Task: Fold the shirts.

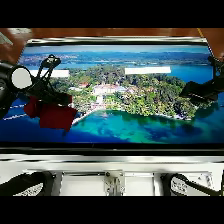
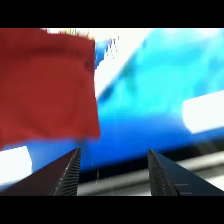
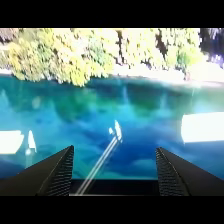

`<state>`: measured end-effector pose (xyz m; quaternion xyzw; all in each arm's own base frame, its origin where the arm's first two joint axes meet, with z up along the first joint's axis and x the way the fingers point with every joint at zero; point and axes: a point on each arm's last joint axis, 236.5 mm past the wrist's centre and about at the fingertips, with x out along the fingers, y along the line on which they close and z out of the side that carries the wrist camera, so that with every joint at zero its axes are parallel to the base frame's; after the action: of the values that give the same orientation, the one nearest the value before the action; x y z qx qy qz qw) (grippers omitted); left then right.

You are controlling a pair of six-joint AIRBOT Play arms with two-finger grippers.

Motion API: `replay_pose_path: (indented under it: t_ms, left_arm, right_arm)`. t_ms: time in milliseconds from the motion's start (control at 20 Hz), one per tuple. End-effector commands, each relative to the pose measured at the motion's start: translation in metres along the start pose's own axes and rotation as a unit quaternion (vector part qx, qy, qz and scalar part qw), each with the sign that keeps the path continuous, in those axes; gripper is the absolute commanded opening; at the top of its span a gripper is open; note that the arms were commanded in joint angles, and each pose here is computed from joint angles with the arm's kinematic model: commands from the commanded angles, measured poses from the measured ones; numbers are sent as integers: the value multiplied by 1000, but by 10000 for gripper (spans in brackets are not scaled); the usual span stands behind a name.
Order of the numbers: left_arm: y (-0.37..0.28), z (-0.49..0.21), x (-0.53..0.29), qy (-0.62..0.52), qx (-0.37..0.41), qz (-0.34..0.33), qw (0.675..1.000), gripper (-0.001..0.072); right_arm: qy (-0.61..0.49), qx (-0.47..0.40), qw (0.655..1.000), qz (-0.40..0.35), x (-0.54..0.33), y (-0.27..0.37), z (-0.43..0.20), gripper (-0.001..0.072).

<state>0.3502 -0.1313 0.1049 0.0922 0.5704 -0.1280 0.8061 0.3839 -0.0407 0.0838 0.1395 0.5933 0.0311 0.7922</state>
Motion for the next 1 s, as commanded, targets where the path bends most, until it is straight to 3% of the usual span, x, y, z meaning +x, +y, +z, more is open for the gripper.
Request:
replay_pose_path:
  t_ms: [0, 300, 350, 500, 600, 800, 950]
  left_arm:
    - [-14, 55, -2, -112, -8, -30, 993, 506]
    - [-27, 83, -9, -170, -19, -61, 983, 506]
    - [-17, 85, -7, -173, -13, -40, 984, 506]
    - [83, 79, 0, -142, -10, 116, 983, 512]
    - [150, 46, 17, -63, -96, 146, 983, 668]
    - [245, -28, 57, 47, -320, 145, 935, 716]
    - [263, -44, 90, 63, -394, 88, 913, 716]
  right_arm:
    - [-32, 2, 999, 7, 0, 3, 15, 638]
    - [-35, 2, 999, 6, 0, 3, 17, 638]
    - [-37, 2, 999, 6, 0, 2, 18, 638]
    - [-57, -3, 998, -2, -1, -1, 27, 637]
    - [-56, -5, 998, -2, -1, -1, 27, 637]
    - [-48, -7, 999, 11, -1, 5, 23, 637]
    - [-31, -8, 999, 20, 0, 9, 15, 637]
